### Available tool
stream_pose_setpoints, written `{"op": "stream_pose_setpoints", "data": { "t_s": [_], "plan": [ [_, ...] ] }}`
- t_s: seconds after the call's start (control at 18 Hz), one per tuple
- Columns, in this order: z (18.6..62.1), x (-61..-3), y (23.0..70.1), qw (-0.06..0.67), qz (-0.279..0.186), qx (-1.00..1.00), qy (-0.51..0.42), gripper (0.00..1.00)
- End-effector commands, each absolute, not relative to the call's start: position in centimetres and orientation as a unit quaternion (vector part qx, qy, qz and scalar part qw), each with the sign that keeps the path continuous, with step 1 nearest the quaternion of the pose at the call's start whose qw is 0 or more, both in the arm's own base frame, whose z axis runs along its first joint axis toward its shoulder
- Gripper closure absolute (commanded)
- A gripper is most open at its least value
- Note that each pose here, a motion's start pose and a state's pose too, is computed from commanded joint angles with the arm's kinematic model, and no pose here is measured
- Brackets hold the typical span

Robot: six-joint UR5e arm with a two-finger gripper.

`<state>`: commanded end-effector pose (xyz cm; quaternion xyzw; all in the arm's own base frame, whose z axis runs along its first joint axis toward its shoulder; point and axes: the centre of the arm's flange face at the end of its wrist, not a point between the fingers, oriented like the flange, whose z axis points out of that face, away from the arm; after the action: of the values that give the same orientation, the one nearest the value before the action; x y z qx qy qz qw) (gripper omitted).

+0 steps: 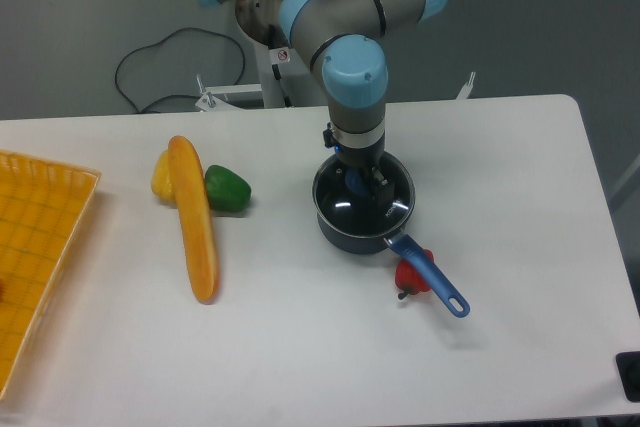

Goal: Open the lid
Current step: 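Close the gripper around the blue knob of the glass lid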

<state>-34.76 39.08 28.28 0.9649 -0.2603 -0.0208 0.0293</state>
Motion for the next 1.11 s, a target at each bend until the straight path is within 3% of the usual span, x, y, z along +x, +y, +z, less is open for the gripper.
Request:
{"op": "stream_pose_setpoints", "data": {
  "t_s": [0.44,0.78,0.89,1.11],
  "plan": [
    [28.39,-34.94,39.10,0.030,-0.022,0.964,-0.264,0.19],
    [28.35,-35.03,39.16,0.030,-0.021,0.964,-0.263,0.28],
    [28.35,-35.04,39.15,0.031,-0.021,0.964,-0.262,0.44],
    [28.35,-35.04,39.15,0.031,-0.021,0.964,-0.263,0.46]
  ]
}}
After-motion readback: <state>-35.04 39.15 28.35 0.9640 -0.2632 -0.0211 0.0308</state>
